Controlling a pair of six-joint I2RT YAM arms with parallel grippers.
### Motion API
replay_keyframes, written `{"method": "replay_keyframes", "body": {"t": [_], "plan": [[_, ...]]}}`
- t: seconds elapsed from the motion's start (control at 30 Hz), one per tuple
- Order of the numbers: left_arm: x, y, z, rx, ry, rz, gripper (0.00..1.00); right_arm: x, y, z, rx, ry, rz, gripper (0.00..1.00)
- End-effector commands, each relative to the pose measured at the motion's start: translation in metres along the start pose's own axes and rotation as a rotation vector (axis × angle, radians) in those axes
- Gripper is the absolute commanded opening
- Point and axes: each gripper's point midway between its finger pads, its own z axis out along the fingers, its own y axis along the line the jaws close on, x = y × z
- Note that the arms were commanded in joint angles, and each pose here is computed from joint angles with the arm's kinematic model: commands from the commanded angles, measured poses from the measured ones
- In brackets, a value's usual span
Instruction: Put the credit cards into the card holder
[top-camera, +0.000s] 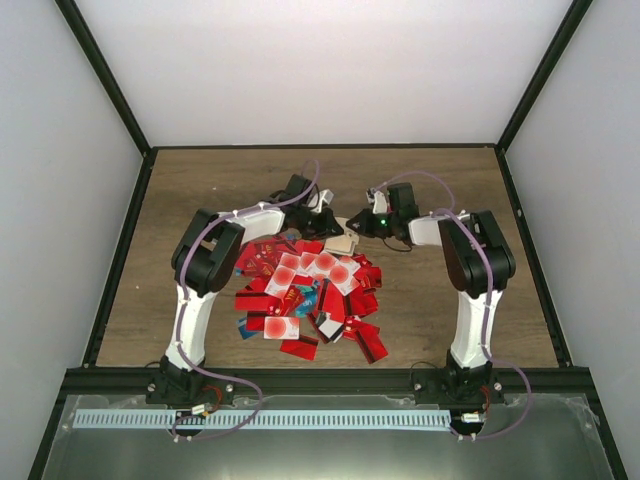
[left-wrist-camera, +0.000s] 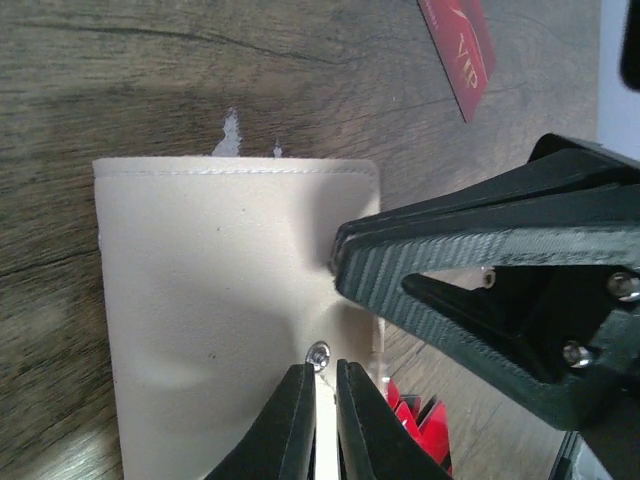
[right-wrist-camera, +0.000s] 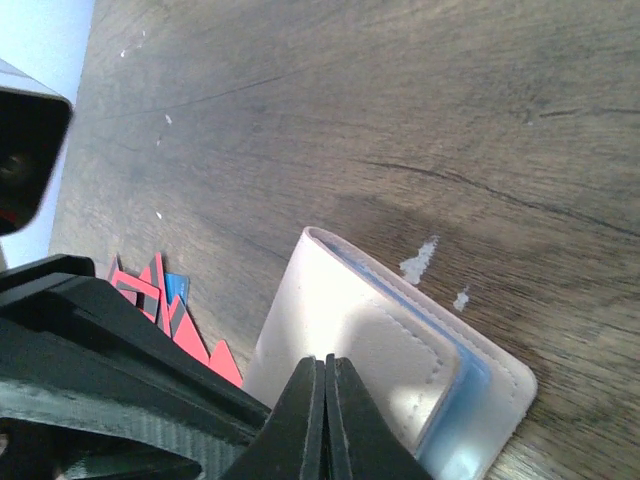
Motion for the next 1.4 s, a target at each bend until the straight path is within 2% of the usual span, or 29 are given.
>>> {"method": "replay_keyframes", "body": {"t": [0.0, 0.23, 0.47, 0.97, 1.37], "plan": [[-0.005, -0.006, -0.004, -0.010, -0.003, 0.026, 0.10, 0.007, -0.005, 0.003, -0.017, 0.011, 0.005, 0.01], [-0.009, -0.011, -0.011, -0.038, -0.013, 0.044, 0.21, 0.013, -0.018, 0.007, 0.022, 0.022, 0.022, 0.01], [-0.009, -0.019, -0.005, -0.017, 0.011, 0.062, 0.27, 0.016, -0.022, 0.008, 0.036, 0.028, 0.029, 0.01], [0.000, -0.011, 0.012, -0.056, 0.066, 0.068, 0.24, 0.016, -0.025, 0.007, 0.039, 0.031, 0.040, 0.01], [0.001, -0.012, 0.013, -0.048, 0.069, 0.071, 0.17, 0.017, -0.026, 0.008, 0.041, 0.035, 0.043, 0.01]]}}
